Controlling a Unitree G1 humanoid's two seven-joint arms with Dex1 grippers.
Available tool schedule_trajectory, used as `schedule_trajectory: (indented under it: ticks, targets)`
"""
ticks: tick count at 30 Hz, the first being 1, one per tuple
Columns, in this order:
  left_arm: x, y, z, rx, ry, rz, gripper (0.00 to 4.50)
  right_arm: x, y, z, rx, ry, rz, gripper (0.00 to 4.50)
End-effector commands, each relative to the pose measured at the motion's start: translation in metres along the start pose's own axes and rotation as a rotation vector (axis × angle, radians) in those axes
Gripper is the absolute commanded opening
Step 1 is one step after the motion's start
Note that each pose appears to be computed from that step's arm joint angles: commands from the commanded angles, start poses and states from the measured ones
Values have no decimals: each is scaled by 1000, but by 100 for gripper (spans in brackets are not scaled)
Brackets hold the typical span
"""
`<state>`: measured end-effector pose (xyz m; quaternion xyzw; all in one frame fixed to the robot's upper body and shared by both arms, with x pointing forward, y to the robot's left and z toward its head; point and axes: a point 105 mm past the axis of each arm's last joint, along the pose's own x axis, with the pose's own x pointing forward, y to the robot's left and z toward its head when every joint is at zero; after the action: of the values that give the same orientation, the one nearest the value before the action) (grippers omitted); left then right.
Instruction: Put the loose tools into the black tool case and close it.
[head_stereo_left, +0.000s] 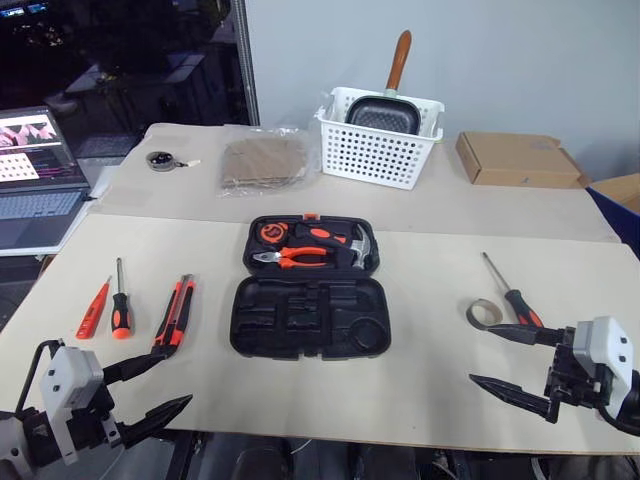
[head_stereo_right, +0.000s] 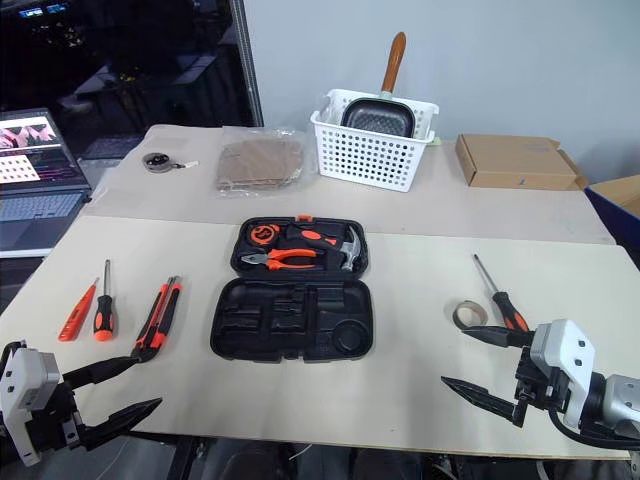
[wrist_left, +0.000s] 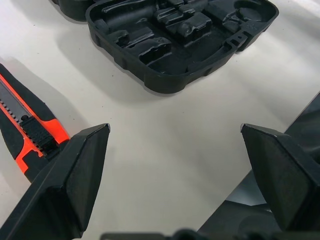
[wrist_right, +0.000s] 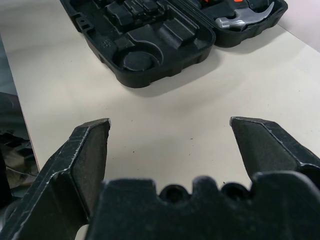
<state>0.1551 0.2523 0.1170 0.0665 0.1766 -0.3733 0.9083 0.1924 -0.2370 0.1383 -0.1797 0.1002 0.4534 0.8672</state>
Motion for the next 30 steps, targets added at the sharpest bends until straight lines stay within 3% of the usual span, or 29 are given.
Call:
schedule_trajectory:
  ticks: [1,3,6,10,18,28,30]
  targets:
    - [3,5,9,9,-45,61,450,14,1,20,-23,-108,23,443]
    - [7,18,21,-27,-107,201,450,33,0,43,-12,-261,49,443]
    - [6,35,35,-92,-162,362,450,44,4,63,-22,-359,107,443]
    - [1,64,37,-204,-46,577,450,54,18,84,-81,-430,232,443]
    - [-12,120,41,-441,126,800,450,68,30,105,-135,-484,347,443]
    - [17,147,24,-570,277,856,450,70,27,105,-144,-474,339,443]
    - [26,148,13,-606,307,855,398,70,27,104,-145,-472,335,450]
